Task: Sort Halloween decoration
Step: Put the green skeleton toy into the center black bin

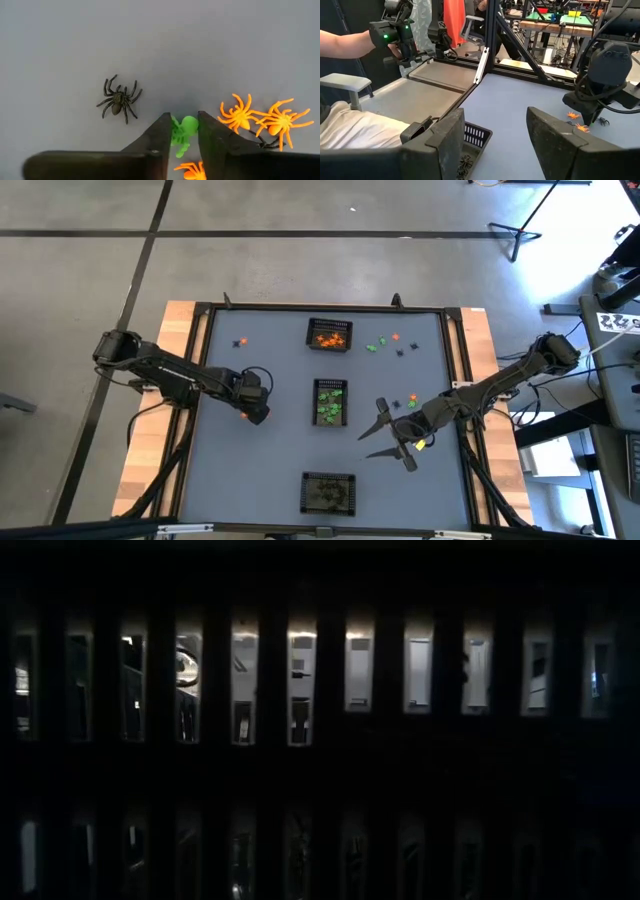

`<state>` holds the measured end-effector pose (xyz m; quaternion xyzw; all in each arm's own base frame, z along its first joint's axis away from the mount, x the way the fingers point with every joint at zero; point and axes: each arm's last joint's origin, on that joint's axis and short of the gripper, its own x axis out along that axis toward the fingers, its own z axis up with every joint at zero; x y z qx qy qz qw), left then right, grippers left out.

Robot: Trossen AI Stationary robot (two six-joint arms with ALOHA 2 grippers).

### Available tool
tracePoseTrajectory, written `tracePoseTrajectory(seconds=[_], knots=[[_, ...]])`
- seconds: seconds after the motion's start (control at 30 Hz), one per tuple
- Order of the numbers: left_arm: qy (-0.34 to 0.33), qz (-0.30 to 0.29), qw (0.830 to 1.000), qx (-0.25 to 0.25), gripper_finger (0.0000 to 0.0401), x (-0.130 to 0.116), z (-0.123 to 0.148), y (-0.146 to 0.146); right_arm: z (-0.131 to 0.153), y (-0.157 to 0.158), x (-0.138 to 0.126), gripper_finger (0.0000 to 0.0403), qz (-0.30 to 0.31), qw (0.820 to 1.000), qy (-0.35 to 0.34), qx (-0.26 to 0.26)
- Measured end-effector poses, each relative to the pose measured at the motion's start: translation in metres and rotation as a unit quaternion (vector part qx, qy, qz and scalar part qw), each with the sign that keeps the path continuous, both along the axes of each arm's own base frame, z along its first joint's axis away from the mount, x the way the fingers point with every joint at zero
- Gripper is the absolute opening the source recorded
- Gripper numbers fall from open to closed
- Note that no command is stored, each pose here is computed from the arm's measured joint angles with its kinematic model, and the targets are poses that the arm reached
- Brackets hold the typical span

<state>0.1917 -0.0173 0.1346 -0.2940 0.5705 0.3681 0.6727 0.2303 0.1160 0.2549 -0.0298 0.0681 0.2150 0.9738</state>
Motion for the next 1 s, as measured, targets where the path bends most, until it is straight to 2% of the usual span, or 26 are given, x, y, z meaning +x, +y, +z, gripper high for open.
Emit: tracePoseTrajectory(seconds=[0.17,0.4,0.63,0.7,0.83,1.0], knots=[[0.002,-0.001,1.0,0.007,0.0009,-0.001,-0.001,0.0,0.0,0.0,0.0,0.0214,0.0,1.0,0.0,0.0],[0.001,-0.027,0.999,0.037,0.0001,0.006,0.009,-0.001,0.0,0.0,0.0,0.0214,0.0,1.0,0.0,0.0],[-0.022,-0.053,0.993,0.108,0.0003,0.029,0.057,-0.006,0.0,0.0,0.0,0.0214,0.0,1.0,0.002,-0.001],[-0.048,-0.065,0.989,0.12,0.0002,0.038,0.072,-0.01,0.0,0.0,0.0,0.0214,0.0,1.0,0.002,-0.001],[-0.077,-0.087,0.985,0.125,0.0001,0.047,0.091,-0.016,-0.001,0.0,0.0,0.0214,-0.001,1.0,0.008,0.002],[-0.065,-0.106,0.986,0.113,0.0001,0.044,0.088,-0.021,-0.003,0.0,0.0,0.0214,-0.002,1.0,0.02,0.003]])
